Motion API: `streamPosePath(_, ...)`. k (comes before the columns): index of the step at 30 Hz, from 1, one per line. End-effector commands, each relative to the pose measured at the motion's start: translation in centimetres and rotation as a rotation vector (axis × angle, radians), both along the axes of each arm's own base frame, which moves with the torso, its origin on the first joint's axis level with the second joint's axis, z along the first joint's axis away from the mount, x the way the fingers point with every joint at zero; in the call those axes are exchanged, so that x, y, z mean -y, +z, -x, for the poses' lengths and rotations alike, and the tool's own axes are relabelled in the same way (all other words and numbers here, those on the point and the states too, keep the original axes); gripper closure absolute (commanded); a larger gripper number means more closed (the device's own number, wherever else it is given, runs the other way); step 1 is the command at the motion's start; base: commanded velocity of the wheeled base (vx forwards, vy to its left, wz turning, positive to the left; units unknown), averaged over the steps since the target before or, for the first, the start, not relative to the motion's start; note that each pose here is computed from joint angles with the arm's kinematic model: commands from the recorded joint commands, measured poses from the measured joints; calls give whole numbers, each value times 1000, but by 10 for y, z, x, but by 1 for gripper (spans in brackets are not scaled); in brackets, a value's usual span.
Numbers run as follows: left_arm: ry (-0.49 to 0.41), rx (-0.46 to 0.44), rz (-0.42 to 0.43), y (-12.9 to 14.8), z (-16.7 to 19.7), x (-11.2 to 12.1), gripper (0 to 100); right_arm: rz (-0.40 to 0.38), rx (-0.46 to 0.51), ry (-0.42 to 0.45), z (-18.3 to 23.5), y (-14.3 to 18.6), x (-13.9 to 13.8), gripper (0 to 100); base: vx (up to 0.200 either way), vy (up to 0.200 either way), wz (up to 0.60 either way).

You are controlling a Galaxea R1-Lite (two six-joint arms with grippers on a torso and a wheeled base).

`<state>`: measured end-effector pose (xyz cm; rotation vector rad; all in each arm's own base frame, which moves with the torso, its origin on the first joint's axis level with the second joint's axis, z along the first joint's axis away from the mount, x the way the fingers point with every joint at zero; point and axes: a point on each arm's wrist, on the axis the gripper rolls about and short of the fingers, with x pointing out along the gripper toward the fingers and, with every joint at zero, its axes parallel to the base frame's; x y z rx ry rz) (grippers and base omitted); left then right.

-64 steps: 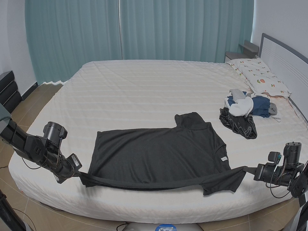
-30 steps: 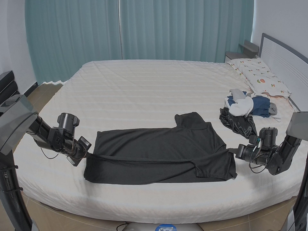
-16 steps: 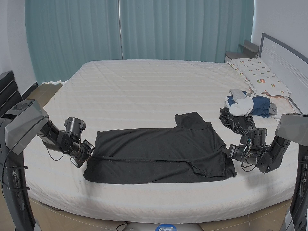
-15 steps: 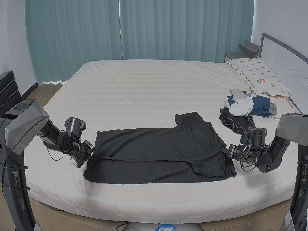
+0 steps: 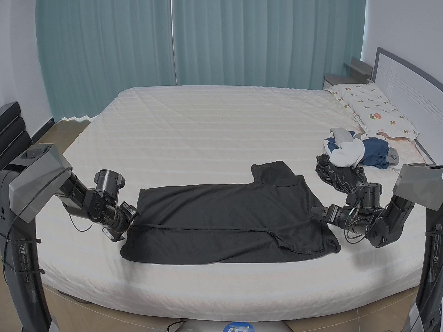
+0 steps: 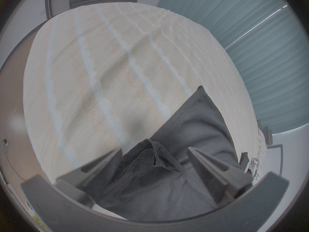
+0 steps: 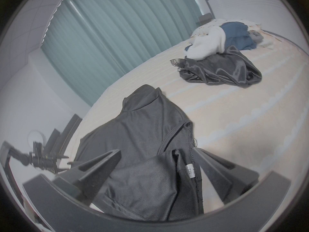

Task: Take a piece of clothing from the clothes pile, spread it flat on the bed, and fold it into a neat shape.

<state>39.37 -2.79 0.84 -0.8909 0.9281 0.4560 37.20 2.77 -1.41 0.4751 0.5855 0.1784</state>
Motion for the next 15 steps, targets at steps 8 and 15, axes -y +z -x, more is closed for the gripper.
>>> streamPosePath(8, 36, 23, 130, 24, 15, -23, 0, -202, -65, -112, 55, 48, -16, 0, 0, 0, 0)
streamPosePath(15, 31, 30, 187, 33, 24, -34, 0, -276, -205, -196, 91, 37, -52, 0, 0, 0, 0)
